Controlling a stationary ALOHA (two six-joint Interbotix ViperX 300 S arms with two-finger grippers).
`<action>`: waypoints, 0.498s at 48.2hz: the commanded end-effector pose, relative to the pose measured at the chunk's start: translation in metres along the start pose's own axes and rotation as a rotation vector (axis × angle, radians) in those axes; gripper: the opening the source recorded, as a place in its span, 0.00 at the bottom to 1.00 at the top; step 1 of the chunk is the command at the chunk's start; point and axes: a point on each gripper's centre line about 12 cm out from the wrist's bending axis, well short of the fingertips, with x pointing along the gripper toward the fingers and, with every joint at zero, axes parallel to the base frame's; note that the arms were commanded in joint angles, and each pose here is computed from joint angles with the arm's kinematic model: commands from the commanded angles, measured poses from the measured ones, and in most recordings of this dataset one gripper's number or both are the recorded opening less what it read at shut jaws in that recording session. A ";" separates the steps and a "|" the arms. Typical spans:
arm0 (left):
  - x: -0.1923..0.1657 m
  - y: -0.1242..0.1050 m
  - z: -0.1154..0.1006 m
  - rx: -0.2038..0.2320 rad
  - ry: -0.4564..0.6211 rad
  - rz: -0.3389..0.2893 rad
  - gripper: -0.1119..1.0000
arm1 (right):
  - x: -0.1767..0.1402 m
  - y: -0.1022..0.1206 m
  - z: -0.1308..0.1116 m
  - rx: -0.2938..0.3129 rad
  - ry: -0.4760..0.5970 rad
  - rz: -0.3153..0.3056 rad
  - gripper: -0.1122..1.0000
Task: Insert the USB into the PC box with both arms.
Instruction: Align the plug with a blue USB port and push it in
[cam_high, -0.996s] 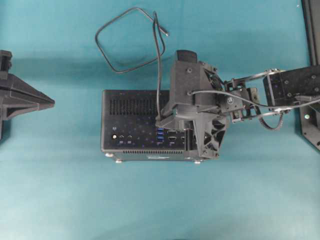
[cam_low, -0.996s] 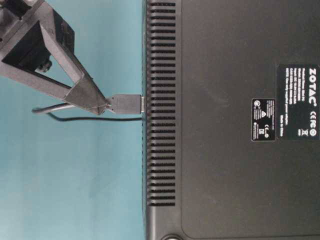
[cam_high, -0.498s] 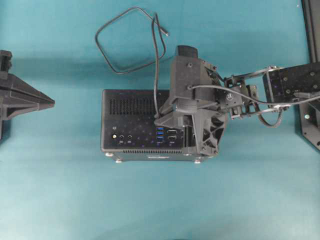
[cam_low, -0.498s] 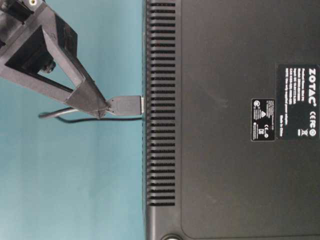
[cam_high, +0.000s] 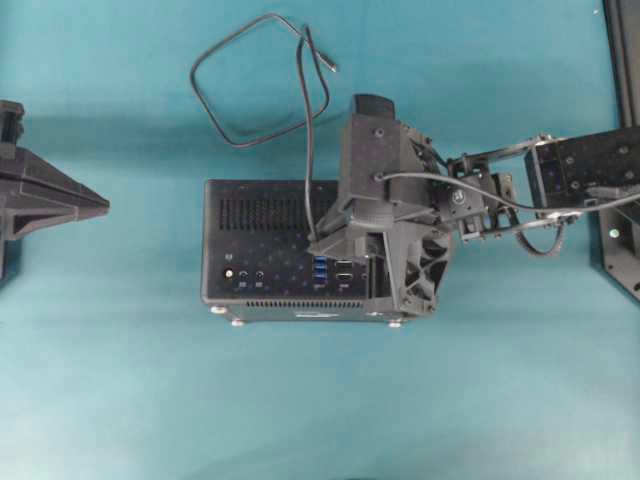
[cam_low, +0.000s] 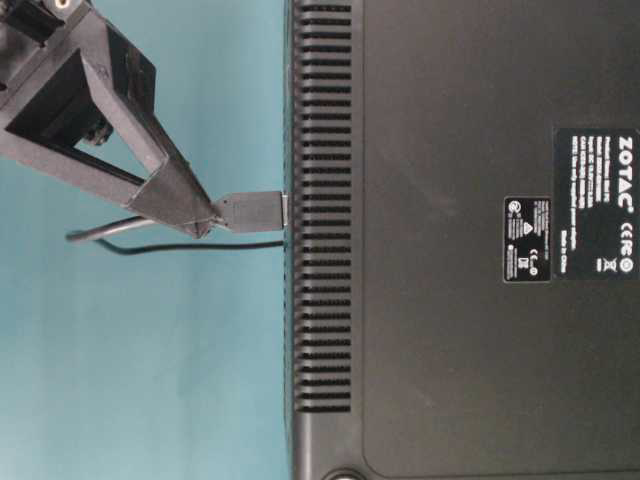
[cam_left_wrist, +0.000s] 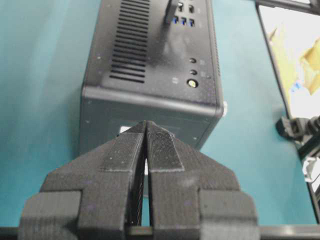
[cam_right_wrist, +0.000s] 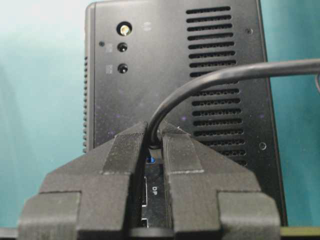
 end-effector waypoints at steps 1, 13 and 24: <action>0.000 -0.001 0.005 -0.002 -0.014 -0.003 0.10 | -0.002 0.011 -0.001 -0.006 -0.002 0.027 0.16; 0.000 -0.001 0.006 0.000 -0.015 -0.004 0.10 | 0.003 -0.006 -0.007 0.010 0.016 -0.009 0.16; 0.000 -0.001 0.006 -0.002 -0.017 -0.003 0.10 | 0.006 -0.008 -0.017 0.018 0.039 -0.012 0.16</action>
